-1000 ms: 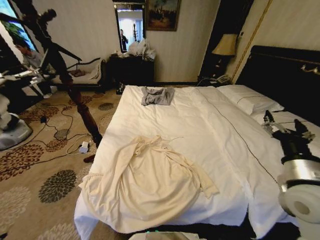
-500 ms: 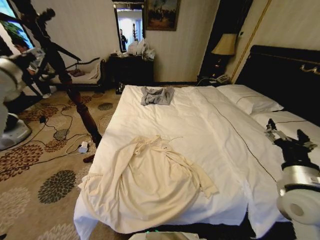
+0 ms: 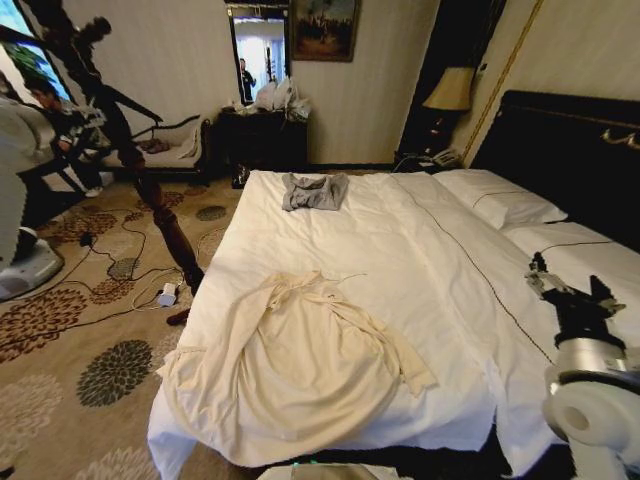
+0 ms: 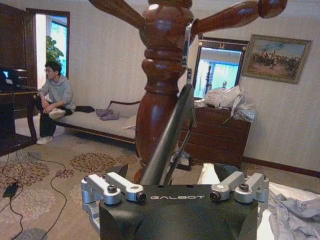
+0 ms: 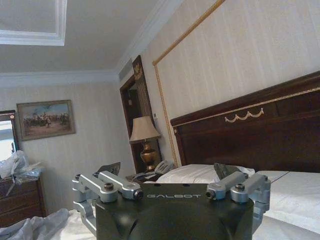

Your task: Pick up the clothes from the bed and hang them on the clothes hanger.

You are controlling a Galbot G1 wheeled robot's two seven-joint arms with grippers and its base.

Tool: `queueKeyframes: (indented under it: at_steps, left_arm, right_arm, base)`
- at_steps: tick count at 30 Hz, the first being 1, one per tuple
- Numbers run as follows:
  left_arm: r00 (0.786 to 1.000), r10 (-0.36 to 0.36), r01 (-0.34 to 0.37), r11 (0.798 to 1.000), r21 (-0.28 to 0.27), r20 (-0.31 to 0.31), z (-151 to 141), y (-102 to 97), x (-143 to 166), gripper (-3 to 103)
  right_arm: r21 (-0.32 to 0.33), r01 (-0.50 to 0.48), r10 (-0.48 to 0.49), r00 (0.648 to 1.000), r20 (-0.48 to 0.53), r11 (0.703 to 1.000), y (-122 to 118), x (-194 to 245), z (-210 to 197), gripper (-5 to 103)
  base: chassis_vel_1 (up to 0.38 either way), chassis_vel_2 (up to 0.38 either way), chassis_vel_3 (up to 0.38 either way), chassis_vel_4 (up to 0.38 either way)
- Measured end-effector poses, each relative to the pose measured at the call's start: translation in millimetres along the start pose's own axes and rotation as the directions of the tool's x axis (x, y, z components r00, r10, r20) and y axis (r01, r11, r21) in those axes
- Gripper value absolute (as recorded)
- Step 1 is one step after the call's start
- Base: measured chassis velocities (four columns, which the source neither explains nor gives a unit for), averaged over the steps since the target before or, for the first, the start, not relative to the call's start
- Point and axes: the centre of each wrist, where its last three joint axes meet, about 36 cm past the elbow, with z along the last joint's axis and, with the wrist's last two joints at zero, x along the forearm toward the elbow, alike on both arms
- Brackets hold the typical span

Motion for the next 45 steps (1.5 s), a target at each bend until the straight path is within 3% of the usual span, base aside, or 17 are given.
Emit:
queueKeyframes:
  at_steps: [4,8,11,17,19,23,34,39,45]
  left_arm:
    - [1.0,0.013,-0.013,1.0,0.001,-0.002,1,-2.5,3,94]
    - [1.0,0.015,-0.015,1.0,-0.005,-0.004,6,-0.3,7,73]
    - [1.0,0.012,-0.012,1.0,-0.005,-0.007,8,2.1,7,68]
    - [1.0,0.005,-0.005,1.0,0.004,-0.015,11,7.8,6,40]
    - [1.0,0.005,-0.005,1.0,0.006,-0.016,12,8.6,6,40]
    - [1.0,0.02,-0.02,1.0,0.01,-0.016,15,7.7,7,23]
    - [0.997,0.072,-0.073,0.997,0.009,0.031,9,3.2,18,22]
    - [0.976,0.181,-0.182,0.983,-0.01,0.123,-2,-14.5,40,20]
    - [0.958,0.249,-0.246,0.968,-0.041,0.141,1,-27.2,55,20]
  right_arm:
    - [0.005,-0.009,0.009,1.0,-0.001,1.0,-1,0,0,100]
    - [0.015,-0.025,0.026,1.0,-0.006,1.0,-4,-2,2,100]
    - [0.017,-0.029,0.029,1.0,-0.007,0.999,-4,-3,3,100]
    - [0.02,-0.037,0.037,0.999,-0.016,0.999,-4,-5,6,100]
    - [0.021,-0.039,0.039,0.999,-0.018,0.999,-4,-6,7,100]
    - [0.025,-0.053,0.054,0.998,-0.024,0.998,-6,-7,10,100]
    - [0.031,-0.07,0.071,0.997,-0.033,0.997,-7,-9,14,100]
    - [0.036,-0.076,0.077,0.996,-0.035,0.996,-7,-11,18,100]
    - [0.036,-0.081,0.082,0.996,-0.037,0.996,-7,-11,21,100]
  base:
    - [0.0,0.0,0.0,0.0]
    - [0.0,0.0,0.0,0.0]
    - [0.0,0.0,0.0,0.0]
    - [0.0,0.0,0.0,0.0]
    - [0.0,0.0,0.0,0.0]
    - [0.0,0.0,0.0,0.0]
    - [0.0,0.0,0.0,0.0]
    - [0.0,0.0,0.0,0.0]
    - [0.0,0.0,0.0,0.0]
